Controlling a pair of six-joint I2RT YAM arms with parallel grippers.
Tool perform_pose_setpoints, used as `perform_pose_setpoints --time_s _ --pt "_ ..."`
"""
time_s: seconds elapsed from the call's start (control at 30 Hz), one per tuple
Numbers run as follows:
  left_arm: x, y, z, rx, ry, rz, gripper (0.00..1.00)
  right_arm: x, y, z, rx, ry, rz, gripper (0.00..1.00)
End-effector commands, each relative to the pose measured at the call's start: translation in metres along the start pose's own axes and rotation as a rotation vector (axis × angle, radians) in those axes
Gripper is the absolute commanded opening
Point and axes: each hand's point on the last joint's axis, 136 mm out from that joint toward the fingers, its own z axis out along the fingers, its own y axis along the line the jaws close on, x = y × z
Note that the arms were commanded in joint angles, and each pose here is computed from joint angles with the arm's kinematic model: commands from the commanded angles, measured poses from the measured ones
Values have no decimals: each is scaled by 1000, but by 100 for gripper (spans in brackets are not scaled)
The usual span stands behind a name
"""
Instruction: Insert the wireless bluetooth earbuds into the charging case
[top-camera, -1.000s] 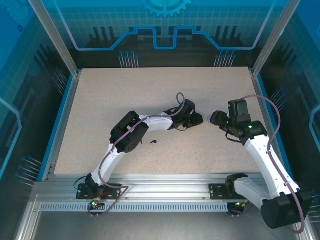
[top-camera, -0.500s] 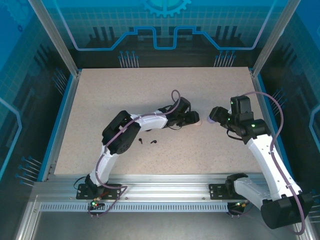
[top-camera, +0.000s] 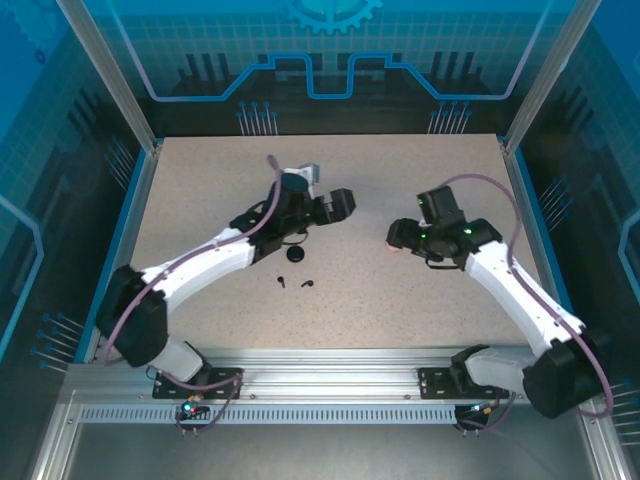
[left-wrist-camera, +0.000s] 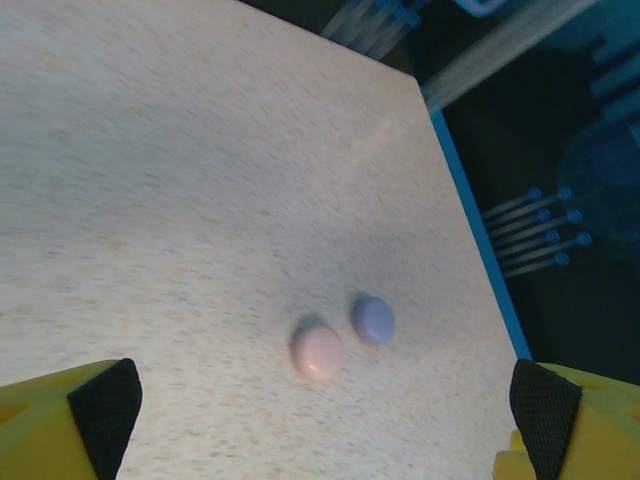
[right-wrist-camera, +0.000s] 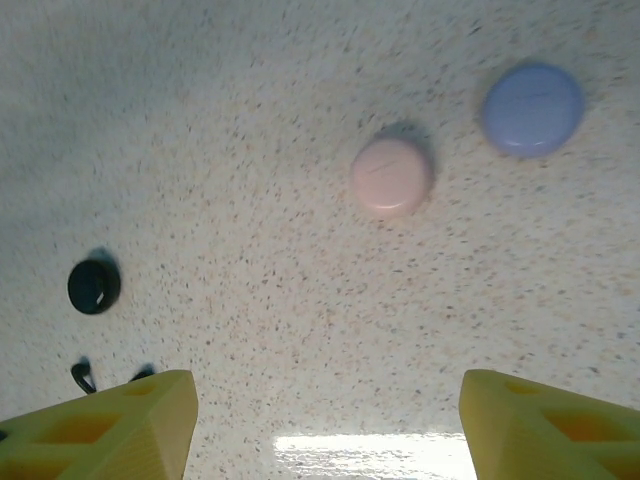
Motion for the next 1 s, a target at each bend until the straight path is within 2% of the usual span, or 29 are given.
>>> perform_pose_setpoints --time_s 0.0,0.13,0.37,0.73,0.97 --pt "-9 41 -27 -98 -64 19 99 -11 30 9 -3 -19 -56 71" --pt "-21 76 -60 -153 -147 -19 99 -5 61 34 14 35 -127 72" --pt "-38 132 -105 -267 -253 -184 99 16 118 84 62 156 -255 72" --pt "-37 187 -138 -392 -334 -314 99 54 165 148 202 279 -337 77" --pt "-31 198 -145 -396 -345 -360 99 72 174 179 269 299 -350 76"
